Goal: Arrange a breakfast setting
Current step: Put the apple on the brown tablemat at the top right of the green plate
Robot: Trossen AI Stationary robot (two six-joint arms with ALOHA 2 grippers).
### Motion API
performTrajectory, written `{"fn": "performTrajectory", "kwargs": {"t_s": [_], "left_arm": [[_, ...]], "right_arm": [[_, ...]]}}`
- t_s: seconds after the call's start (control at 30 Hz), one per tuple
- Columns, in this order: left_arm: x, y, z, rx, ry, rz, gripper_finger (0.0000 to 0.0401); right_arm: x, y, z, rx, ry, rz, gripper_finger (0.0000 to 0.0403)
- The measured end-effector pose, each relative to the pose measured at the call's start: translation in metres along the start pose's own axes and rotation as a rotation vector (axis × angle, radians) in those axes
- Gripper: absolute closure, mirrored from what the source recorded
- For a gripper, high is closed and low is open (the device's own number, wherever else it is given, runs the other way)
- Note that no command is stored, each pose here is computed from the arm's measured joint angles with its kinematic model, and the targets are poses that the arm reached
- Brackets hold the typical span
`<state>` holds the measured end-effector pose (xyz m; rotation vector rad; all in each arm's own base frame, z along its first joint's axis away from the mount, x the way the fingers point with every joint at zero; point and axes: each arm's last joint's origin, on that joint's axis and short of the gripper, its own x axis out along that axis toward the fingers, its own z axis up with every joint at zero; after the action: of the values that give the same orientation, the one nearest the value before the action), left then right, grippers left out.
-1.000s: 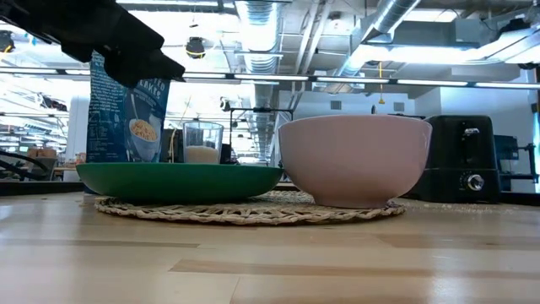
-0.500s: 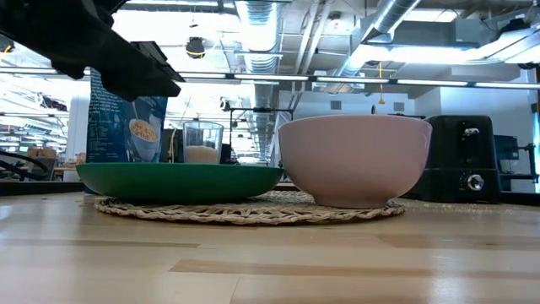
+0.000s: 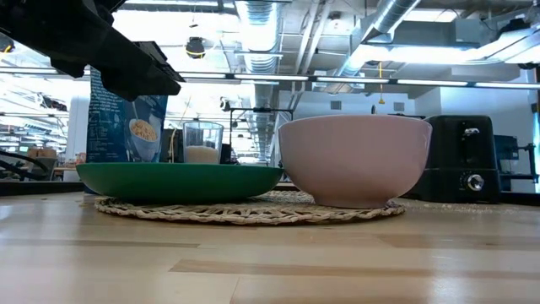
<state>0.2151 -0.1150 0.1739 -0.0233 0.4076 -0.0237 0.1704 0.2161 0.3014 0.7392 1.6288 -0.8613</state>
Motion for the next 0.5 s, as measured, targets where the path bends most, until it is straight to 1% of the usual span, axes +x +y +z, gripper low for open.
{"fn": "performTrajectory", "kwargs": {"t_s": [0.07, 0.13, 0.23, 0.33, 0.5], "left_arm": [[0.0, 0.0, 0.0, -0.007, 0.001, -0.001, 0.012], [0.0, 0.0, 0.0, -0.016, 0.003, -0.008, 0.012], [0.0, 0.0, -0.001, -0.02, 0.009, -0.013, 0.012], [0.0, 0.0, -0.001, -0.025, 0.01, -0.017, 0.012], [0.0, 0.0, -0.001, -0.035, 0.01, -0.018, 0.012]], "right_arm": [[0.001, 0.001, -0.001, 0.015, 0.0, -0.005, 0.0118], [0.002, 0.001, -0.005, 0.0, 0.003, 0.004, 0.0114], [0.004, 0.003, -0.009, -0.011, 0.0, 0.013, 0.01], [0.005, 0.001, -0.014, 0.003, -0.006, 0.01, 0.0074], [0.007, -0.004, -0.02, 0.036, -0.022, -0.012, 0.0019]]}}
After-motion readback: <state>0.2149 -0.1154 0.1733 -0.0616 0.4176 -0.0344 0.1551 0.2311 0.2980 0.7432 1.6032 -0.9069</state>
